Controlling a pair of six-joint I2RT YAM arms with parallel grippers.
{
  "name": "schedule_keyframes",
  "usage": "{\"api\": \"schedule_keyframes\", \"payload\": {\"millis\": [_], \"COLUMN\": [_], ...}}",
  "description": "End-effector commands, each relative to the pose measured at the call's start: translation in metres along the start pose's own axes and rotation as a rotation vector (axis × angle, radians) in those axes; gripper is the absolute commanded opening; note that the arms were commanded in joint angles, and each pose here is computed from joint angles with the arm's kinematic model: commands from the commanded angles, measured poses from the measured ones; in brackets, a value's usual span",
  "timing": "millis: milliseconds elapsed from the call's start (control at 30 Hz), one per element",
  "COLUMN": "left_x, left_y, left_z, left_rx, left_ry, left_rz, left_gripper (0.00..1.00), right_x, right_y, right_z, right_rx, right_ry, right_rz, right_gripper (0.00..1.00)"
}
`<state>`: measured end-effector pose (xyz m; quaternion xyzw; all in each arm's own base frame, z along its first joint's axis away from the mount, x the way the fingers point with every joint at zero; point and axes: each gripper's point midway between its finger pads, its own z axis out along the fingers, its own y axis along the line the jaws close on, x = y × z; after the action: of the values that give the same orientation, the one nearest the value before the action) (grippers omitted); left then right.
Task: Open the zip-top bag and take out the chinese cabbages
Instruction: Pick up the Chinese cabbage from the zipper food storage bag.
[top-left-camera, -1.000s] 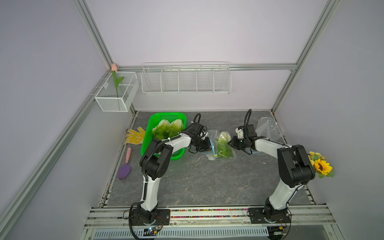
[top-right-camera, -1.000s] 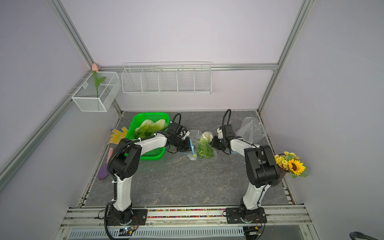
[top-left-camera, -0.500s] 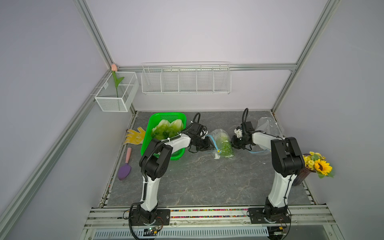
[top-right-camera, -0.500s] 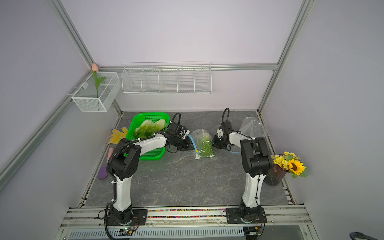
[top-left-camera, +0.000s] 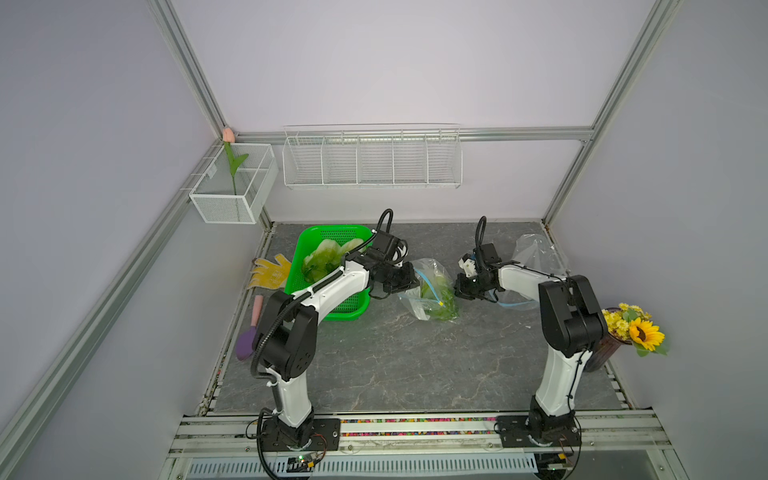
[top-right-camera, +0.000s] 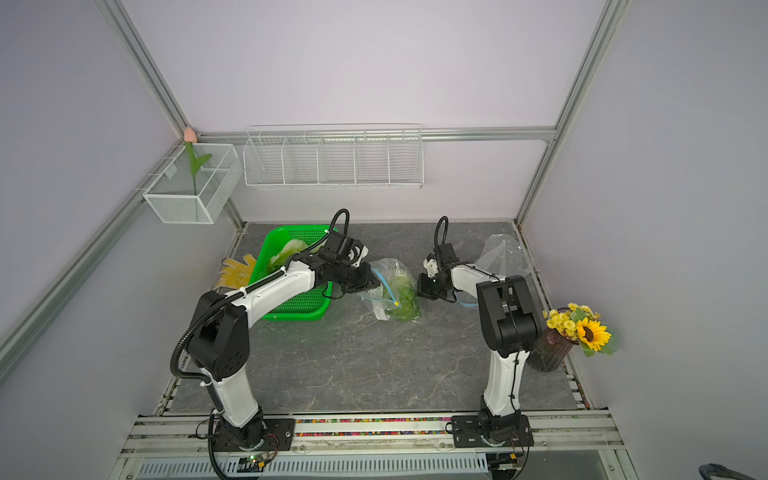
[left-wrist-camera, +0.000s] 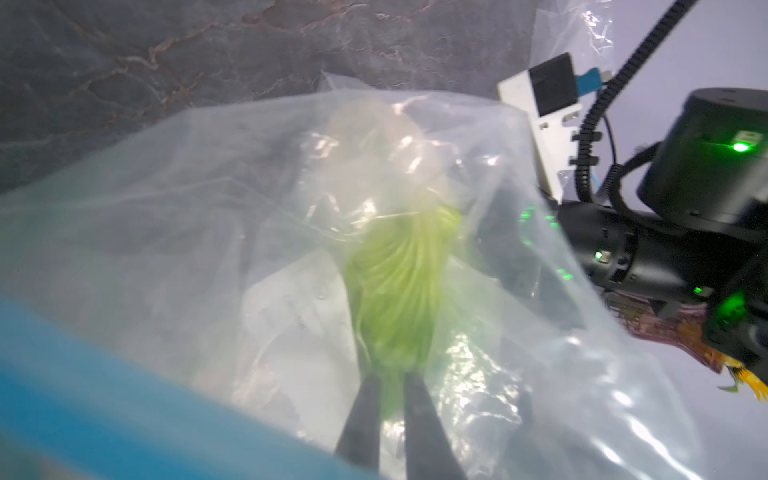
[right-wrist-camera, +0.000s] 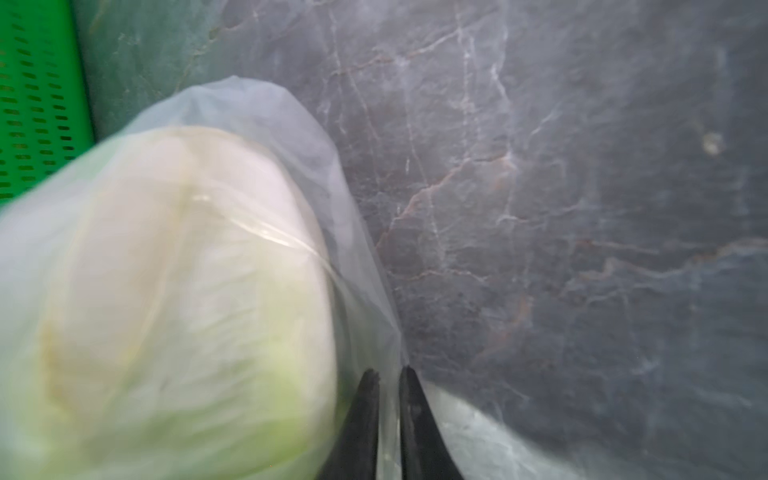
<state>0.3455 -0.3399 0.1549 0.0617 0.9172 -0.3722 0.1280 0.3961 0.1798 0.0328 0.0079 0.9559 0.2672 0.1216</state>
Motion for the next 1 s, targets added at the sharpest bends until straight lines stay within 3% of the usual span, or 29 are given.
{"api": "schedule_keyframes", "payload": {"millis": [0,67,400,600,667,800,967], "left_x": [-0.002,-0.002,0.0,0.007,0.011,0.015,0.024], "left_y": [-0.01,-0.008,0.018,0.011,0.006,0.003,0.0], "left_z": [-0.004,0.002,0.033,0.047,0.049,0.048,0.049], "left_rx": [0.04,0.036,-0.016,0.011,0.024,0.033,0.055], "left_ry": [0.016,0.027,0.059,0.1,0.116,0.126,0.165], "left_rz": [-0.014,-0.019,-0.043,-0.007,0.012,0.024,0.037], "left_gripper": [0.06,0.0,0.0,0.0,0.06,0.33,0.49], "right_x": [0.003,0.003,0.004,0.004,0.004,0.006,0.007], "right_y": [0.006,0.009,0.012,0.015,0.015,0.014,0.015], "right_z": [-0.008,-0.008,-0.008,-0.005,-0.005,-0.003,-0.001], "right_rx": [-0.008,-0.017,-0.036,-0.057,-0.058,-0.058,-0.07], "right_ry": [-0.015,-0.016,-0.007,-0.003,-0.002,0.003,0.007], "right_rz": [-0.036,-0.036,-0.032,-0.025,-0.023,-0.02,-0.014], "right_gripper": [0.14,0.14,0.14,0.13,0.13,0.13,0.13]}}
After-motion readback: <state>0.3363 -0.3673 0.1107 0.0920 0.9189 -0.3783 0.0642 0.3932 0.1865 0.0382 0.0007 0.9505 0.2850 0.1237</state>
